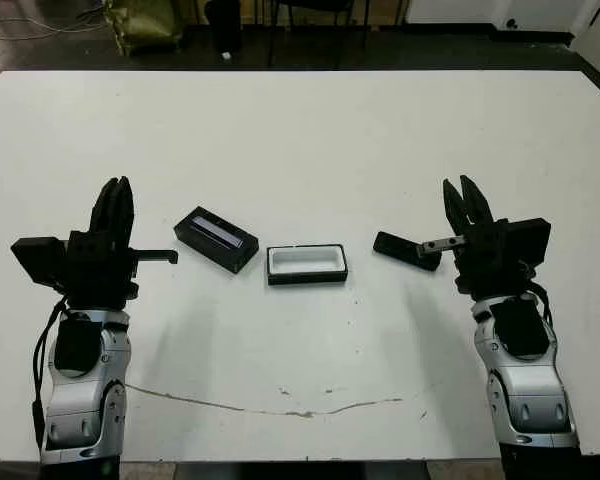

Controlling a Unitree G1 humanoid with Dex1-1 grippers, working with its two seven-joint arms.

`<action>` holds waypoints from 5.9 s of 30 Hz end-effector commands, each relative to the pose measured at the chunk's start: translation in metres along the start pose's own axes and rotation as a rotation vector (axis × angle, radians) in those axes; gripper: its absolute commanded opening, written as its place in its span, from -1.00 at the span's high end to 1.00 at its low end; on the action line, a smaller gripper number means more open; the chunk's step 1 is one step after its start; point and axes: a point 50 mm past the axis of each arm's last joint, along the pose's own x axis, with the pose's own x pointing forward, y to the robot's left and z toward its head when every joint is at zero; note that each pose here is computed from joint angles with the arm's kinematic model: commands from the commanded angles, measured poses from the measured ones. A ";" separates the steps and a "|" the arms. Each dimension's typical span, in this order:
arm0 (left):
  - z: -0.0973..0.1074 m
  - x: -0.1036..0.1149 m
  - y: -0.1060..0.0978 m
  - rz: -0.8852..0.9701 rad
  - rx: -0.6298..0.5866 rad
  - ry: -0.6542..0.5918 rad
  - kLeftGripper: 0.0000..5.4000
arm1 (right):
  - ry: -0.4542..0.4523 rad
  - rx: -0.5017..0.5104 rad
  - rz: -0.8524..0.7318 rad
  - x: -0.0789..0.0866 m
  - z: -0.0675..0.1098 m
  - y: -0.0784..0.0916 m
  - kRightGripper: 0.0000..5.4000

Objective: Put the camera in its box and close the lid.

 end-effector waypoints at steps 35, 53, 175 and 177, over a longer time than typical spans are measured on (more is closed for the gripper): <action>-0.008 -0.006 0.001 0.004 0.003 0.033 1.00 | 0.236 -0.184 0.395 0.040 0.007 -0.092 1.00; -0.008 -0.005 -0.001 0.000 0.008 0.045 1.00 | 0.455 0.004 0.940 0.047 -0.013 -0.081 0.46; -0.013 -0.009 0.000 0.018 0.020 0.058 1.00 | 0.711 -0.210 1.022 0.035 -0.065 -0.064 0.89; -0.012 -0.009 0.000 0.016 0.021 0.057 1.00 | 0.704 -0.211 1.027 0.034 -0.065 -0.064 0.89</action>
